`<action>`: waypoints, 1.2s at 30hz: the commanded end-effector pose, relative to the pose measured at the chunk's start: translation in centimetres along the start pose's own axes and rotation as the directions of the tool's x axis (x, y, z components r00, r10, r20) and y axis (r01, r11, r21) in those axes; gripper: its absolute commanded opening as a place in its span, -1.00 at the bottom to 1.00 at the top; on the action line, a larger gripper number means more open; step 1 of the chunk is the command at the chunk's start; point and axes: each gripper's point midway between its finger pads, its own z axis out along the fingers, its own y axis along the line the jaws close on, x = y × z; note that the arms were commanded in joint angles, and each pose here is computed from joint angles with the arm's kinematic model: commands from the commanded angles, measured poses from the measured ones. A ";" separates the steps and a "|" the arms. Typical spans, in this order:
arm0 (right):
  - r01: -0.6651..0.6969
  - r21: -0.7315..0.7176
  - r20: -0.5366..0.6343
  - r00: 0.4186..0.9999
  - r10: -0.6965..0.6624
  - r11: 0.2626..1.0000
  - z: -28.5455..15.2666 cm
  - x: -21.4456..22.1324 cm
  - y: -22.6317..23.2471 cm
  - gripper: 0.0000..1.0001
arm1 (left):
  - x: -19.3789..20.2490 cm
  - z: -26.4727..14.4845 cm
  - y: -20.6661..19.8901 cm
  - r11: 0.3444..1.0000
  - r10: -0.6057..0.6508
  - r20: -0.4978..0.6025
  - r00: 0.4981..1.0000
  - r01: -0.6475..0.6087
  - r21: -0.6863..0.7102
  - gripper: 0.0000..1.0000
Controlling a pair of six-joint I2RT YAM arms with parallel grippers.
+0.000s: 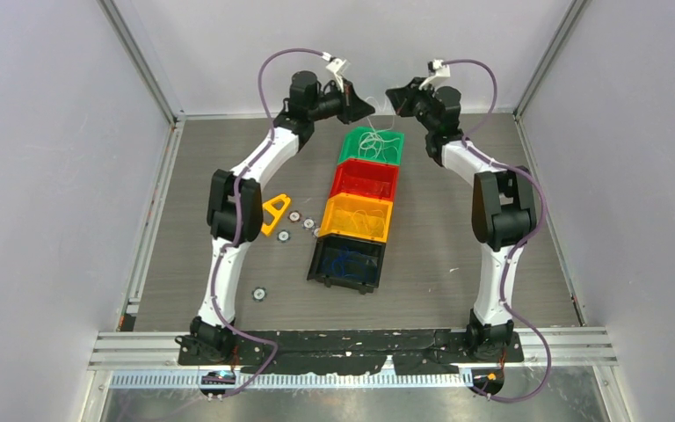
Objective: Untangle the cables
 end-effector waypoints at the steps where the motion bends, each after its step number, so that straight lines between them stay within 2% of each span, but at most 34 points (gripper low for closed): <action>1: 0.064 -0.084 0.155 0.987 -0.050 0.994 -2.3 -7.7 4.1 -0.89 | 1.4 1.3 0.7 0.999 0.041 -0.030 0.999 -0.042 -0.008 -1.00; 4: 0.070 -0.100 0.158 0.986 -0.054 0.993 -2.5 -8.2 4.3 -0.89 | 3.6 1.4 2.9 0.996 0.015 -0.072 0.997 -0.021 -0.089 -1.00; 6: 0.080 -0.119 0.162 0.985 -0.060 0.990 -2.6 -8.8 4.9 -0.89 | 3.5 1.5 3.6 0.993 -0.006 -0.071 0.997 -0.003 -0.122 -1.00; 11: 0.085 -0.140 0.108 0.992 -0.070 0.986 -3.0 -8.0 5.3 -0.89 | 4.5 1.2 4.0 0.984 -0.042 -0.118 0.992 0.021 -0.174 -1.00; 15: 0.059 -0.161 0.022 0.998 -0.056 0.985 -3.9 -6.3 5.7 -0.89 | 6.9 0.0 3.5 0.969 -0.165 -0.181 0.969 0.126 -0.212 -1.00; 19: 0.020 -0.178 -0.089 0.995 -0.036 0.984 -4.4 -3.7 5.8 -0.89 | 9.1 -0.2 3.4 0.932 -0.309 -0.183 0.933 0.260 -0.251 -1.00; 23: -0.002 -0.165 -0.225 0.974 -0.036 0.986 -5.6 -1.0 5.4 -0.89 | 10.5 -0.5 4.7 0.901 -0.352 -0.184 0.918 0.279 -0.333 -1.00; 26: 0.046 -0.166 -0.308 0.946 -0.096 0.985 -6.5 0.6 5.0 -0.89 | 10.7 -0.5 5.2 0.886 -0.374 -0.175 0.911 0.295 -0.358 -0.99; 28: 0.061 -0.168 -0.386 0.914 -0.122 0.984 -7.2 2.4 4.6 -0.89 | 10.7 -0.4 5.5 0.876 -0.390 -0.166 0.906 0.310 -0.368 -0.80; 31: 0.082 -0.170 -0.489 0.858 -0.157 0.982 -8.1 4.9 4.3 -0.89 | 9.1 -0.1 4.5 0.906 -0.352 -0.157 0.923 0.294 -0.304 -0.44; 36: 0.147 -0.168 -0.531 0.820 -0.215 0.975 -7.2 6.2 3.8 -0.89 | 3.6 -1.3 1.9 0.954 -0.278 -0.062 0.958 0.268 -0.137 0.37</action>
